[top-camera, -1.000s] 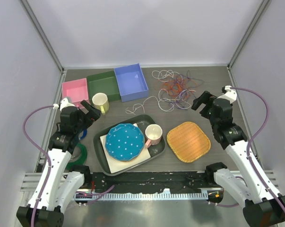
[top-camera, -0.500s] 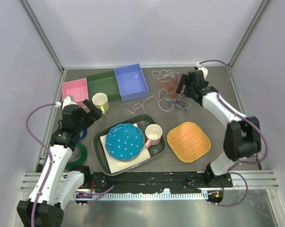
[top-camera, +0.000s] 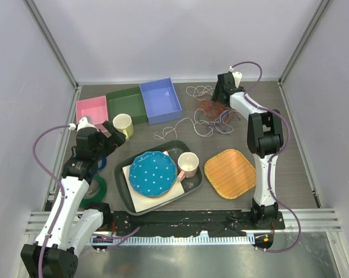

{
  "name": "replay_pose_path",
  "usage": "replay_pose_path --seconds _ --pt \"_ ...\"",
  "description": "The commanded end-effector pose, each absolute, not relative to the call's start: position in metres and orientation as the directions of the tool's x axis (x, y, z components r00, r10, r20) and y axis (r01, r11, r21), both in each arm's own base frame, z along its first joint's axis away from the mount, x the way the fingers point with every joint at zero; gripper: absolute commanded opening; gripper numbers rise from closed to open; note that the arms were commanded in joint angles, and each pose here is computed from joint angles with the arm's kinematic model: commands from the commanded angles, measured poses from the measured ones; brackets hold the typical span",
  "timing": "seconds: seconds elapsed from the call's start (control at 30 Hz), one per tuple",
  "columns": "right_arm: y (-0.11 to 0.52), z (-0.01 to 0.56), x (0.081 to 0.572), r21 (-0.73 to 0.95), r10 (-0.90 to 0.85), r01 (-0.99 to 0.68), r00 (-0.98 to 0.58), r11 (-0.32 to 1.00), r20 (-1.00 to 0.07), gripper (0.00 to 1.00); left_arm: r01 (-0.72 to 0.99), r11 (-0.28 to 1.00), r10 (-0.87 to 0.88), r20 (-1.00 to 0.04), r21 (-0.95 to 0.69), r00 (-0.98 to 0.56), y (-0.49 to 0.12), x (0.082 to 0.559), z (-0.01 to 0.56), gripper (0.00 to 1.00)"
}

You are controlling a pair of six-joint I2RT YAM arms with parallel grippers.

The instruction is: Untangle the cables

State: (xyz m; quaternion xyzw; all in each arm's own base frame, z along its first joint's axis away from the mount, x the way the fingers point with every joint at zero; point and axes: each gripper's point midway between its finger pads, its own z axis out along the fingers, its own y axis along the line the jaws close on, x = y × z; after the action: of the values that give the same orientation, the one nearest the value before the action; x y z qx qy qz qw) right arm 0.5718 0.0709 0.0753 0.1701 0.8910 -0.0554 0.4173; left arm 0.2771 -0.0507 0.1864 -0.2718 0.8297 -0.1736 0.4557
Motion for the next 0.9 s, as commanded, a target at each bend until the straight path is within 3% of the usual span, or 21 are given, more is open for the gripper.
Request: replay_pose_path --seconds 0.0,0.13,0.27,0.33,0.4,0.57,0.6,0.7,0.87 --pt "0.052 0.099 0.588 0.073 0.294 0.402 -0.522 0.913 -0.801 0.8 -0.188 0.81 -0.578 -0.699 -0.556 -0.421 -0.061 0.288 0.208 1.0" --pt "0.049 0.091 0.602 0.103 0.309 0.387 -0.52 0.916 -0.797 0.75 -0.036 0.789 -0.567 -0.704 -0.614 -0.427 -0.086 0.303 0.24 1.0" --pt "0.047 0.1 0.608 0.133 0.308 0.35 -0.51 0.927 -0.803 0.26 0.095 0.777 -0.517 -0.717 -0.622 -0.467 -0.122 0.333 0.264 1.0" --pt "0.05 0.109 0.61 0.148 0.288 0.301 -0.501 0.942 -0.816 0.17 0.145 0.788 -0.466 -0.733 -0.599 -0.496 -0.146 0.345 0.267 1.0" --pt "0.054 0.134 0.607 0.173 0.277 0.25 -0.48 0.953 -0.833 0.01 0.211 0.783 -0.4 -0.733 -0.585 -0.55 -0.176 0.362 0.266 1.0" --pt "0.082 0.187 0.577 0.266 0.255 0.03 -0.404 0.963 -0.878 0.01 0.361 0.707 -0.284 -0.712 -0.608 -0.642 -0.243 0.394 0.264 1.0" --pt "0.084 0.221 0.565 0.28 0.261 -0.004 -0.348 0.96 -0.9 0.01 0.389 0.69 -0.253 -0.707 -0.61 -0.661 -0.262 0.403 0.263 1.0" --pt "0.089 0.262 0.544 0.299 0.269 -0.088 -0.253 0.95 -0.929 0.01 0.486 0.644 -0.144 -0.717 -0.591 -0.682 -0.301 0.398 0.262 1.0" --pt "0.126 0.306 0.503 0.375 0.288 -0.294 -0.299 0.879 -0.91 0.01 0.645 0.617 0.043 -0.799 -0.451 -0.6 -0.357 0.399 0.261 1.0"
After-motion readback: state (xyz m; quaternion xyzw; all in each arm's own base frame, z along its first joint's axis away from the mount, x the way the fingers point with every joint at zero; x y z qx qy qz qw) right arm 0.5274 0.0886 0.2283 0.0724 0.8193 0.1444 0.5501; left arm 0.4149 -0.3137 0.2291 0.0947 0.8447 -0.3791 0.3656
